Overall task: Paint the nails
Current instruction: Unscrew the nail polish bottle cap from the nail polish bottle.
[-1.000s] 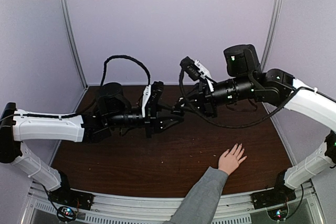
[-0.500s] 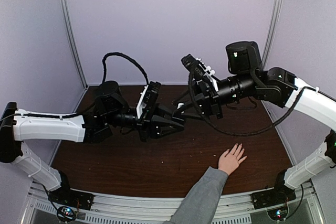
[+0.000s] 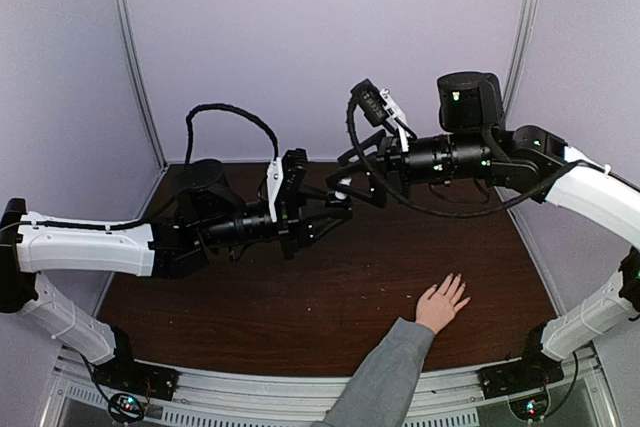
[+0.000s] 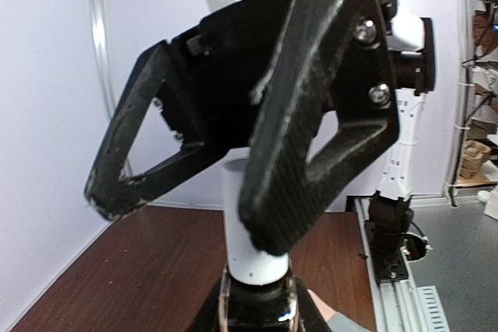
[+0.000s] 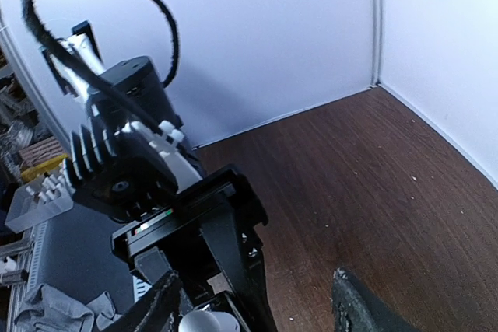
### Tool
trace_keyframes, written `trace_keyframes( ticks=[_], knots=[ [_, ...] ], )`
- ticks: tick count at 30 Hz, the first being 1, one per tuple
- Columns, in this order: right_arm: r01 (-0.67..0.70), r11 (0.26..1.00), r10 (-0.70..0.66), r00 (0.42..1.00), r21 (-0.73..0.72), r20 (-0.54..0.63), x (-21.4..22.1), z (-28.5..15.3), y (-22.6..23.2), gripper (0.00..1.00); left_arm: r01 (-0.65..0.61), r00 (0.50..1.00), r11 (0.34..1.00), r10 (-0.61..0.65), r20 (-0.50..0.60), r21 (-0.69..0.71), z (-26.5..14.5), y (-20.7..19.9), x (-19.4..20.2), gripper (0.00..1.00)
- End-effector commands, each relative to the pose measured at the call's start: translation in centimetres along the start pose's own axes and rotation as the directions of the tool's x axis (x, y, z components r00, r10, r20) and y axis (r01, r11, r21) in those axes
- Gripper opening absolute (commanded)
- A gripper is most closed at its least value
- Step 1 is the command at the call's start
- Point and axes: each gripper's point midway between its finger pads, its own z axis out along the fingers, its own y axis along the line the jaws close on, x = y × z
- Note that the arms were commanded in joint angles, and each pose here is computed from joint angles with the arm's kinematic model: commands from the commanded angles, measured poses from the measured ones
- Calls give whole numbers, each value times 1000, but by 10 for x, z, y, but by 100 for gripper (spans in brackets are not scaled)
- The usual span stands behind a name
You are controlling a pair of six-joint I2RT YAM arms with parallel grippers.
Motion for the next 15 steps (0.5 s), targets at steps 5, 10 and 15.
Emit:
trace_keyframes(
  ticks=[5, 10, 15],
  knots=[
    [-181, 943, 156, 981, 279, 111, -15, -10, -51, 64, -112, 991, 936, 78, -113, -333, -6, 59, 25, 0],
    [-224, 913, 203, 974, 341, 98, -4, -4, -66, 61, -122, 989, 924, 80, -127, -363, -7, 65, 31, 0],
    [-264, 906, 256, 964, 330, 67, 9, 9, -68, 58, -131, 987, 913, 83, -138, -386, -6, 70, 34, 0]
  ],
)
